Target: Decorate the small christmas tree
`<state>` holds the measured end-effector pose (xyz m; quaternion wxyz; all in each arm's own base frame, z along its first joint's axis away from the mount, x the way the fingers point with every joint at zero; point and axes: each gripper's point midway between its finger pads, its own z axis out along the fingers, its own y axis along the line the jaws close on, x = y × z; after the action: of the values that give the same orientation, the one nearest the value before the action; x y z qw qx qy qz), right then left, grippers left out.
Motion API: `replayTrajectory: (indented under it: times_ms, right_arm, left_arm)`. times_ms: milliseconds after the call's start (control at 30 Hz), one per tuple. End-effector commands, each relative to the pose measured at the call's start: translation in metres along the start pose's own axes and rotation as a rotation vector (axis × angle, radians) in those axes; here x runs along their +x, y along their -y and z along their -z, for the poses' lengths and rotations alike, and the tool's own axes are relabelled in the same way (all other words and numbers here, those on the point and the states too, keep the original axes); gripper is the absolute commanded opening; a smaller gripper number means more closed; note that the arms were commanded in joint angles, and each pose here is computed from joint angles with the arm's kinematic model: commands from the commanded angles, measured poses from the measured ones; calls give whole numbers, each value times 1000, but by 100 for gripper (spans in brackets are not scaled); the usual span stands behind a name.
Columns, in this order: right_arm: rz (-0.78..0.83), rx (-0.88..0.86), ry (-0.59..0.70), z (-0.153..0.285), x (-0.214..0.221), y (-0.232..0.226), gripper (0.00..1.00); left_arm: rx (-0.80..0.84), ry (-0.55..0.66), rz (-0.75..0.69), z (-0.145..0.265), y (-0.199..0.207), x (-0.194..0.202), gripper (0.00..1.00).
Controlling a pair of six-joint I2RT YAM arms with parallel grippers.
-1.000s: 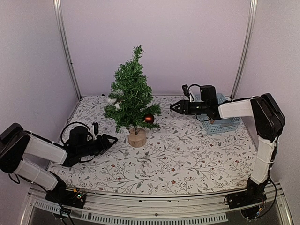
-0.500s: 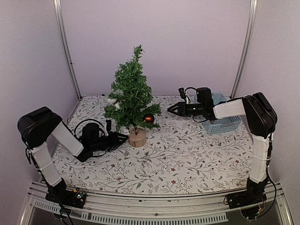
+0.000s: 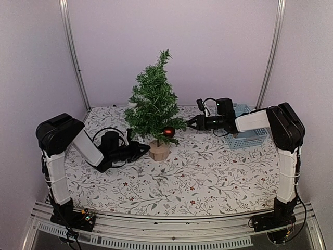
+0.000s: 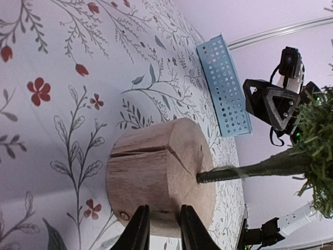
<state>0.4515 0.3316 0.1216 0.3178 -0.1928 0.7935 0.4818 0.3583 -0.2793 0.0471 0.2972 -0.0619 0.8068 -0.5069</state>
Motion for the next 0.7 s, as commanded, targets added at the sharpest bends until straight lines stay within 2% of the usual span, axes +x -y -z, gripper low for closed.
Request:
replayTrajectory:
  times_ms: [0, 367, 500, 567, 667]
  right_arm:
    - [11, -31, -13, -5, 0, 0, 39]
    - [-25, -45, -56, -26, 21, 3, 38]
    - [-31, -52, -70, -35, 27, 1, 37]
    - [-32, -25, -64, -34, 30, 5, 36]
    - [17, 23, -1, -18, 9, -3, 36]
  left_arm:
    - [4, -36, -37, -15, -9, -7, 23]
    - [68, -117, -124, -47, -4, -26, 26]
    - [47, -77, -105, -35, -7, -39, 29]
    - [40, -50, -89, -24, -9, -46, 33]
    - [15, -19, -75, -5, -15, -51, 38]
